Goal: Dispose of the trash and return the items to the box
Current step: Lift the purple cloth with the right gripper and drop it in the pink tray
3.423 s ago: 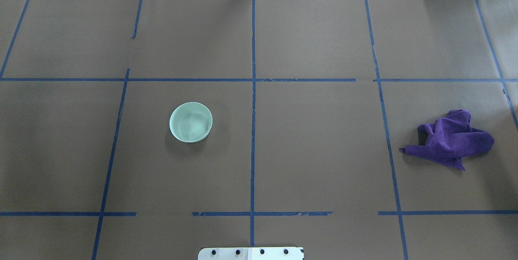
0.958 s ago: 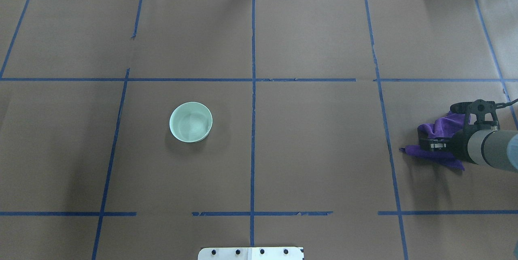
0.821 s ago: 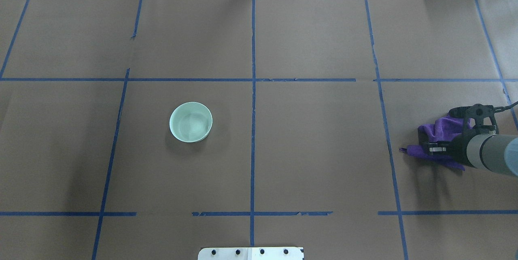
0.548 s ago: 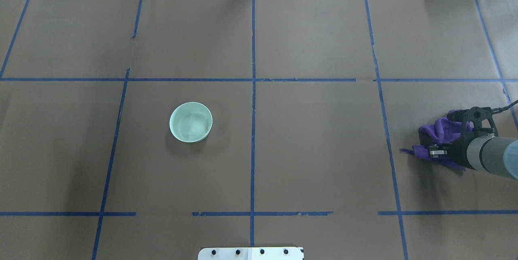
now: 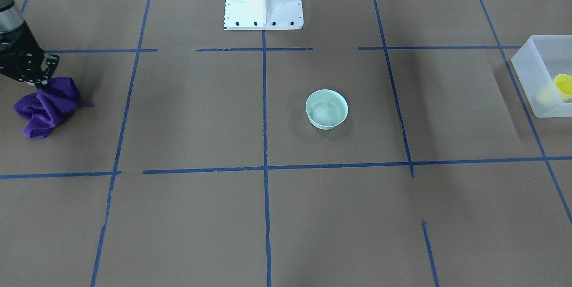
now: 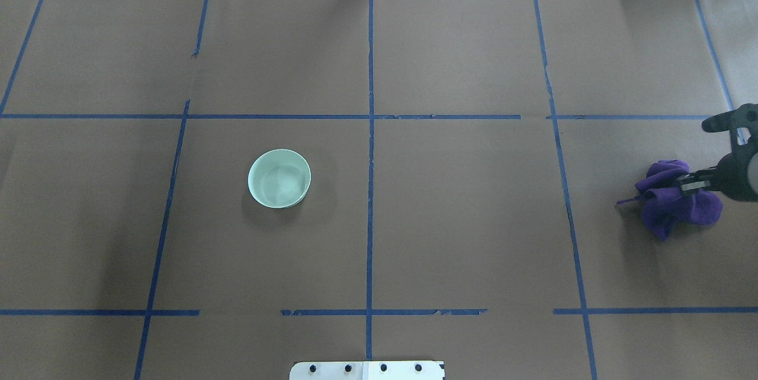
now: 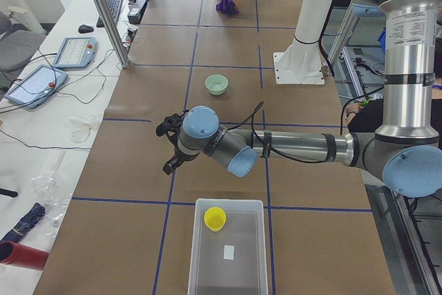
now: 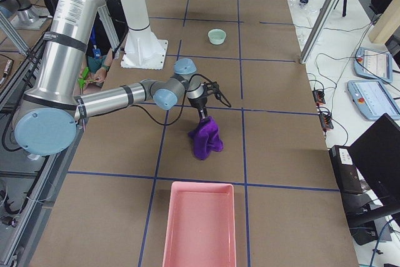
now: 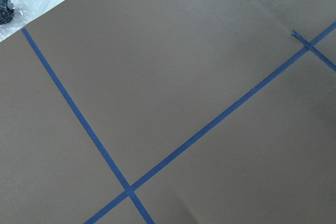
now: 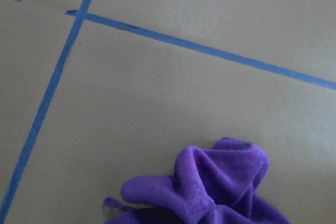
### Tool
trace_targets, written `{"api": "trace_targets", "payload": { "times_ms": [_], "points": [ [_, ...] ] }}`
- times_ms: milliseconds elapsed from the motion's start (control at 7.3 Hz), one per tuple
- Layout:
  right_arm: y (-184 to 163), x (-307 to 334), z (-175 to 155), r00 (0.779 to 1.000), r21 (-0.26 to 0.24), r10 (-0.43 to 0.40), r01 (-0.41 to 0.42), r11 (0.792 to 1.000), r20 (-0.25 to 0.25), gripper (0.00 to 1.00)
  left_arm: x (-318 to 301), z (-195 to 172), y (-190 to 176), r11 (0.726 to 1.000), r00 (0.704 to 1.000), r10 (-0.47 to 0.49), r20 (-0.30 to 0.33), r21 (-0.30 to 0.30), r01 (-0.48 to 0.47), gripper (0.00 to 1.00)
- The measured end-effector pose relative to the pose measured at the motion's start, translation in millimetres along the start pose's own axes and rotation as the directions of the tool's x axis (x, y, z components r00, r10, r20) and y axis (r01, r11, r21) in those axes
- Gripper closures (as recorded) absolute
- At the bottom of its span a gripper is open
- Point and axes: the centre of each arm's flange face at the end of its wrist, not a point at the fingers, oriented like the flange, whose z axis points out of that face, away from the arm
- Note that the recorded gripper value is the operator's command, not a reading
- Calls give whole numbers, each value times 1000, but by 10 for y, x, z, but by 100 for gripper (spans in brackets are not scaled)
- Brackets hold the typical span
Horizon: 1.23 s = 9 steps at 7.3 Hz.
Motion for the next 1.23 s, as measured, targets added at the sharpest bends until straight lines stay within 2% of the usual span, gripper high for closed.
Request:
{"api": "trace_targets", "payload": {
  "times_ms": [137,411,685,958,1232],
  "points": [
    [-123,481,-387,999,-11,-23,24,1000,39,100,8,-7,-10,1000,1000,-7,0,2,7,0],
    [-77,1315,-1021,990,-15,-68,70,997,122,100,14,-11,-17,1000,1000,-16,0,4,16,0],
    [6,1991,-1461,986,-34,-123,128,991,116,100,20,-18,-30,1000,1000,-25,1,8,25,0],
    [3,2708,-1896,980,-87,-161,172,981,112,100,22,-22,-47,999,999,-33,1,11,33,0],
    [40,3488,-1929,972,-144,-205,220,965,117,100,29,-25,-86,999,999,-42,0,16,42,0]
  ]
}}
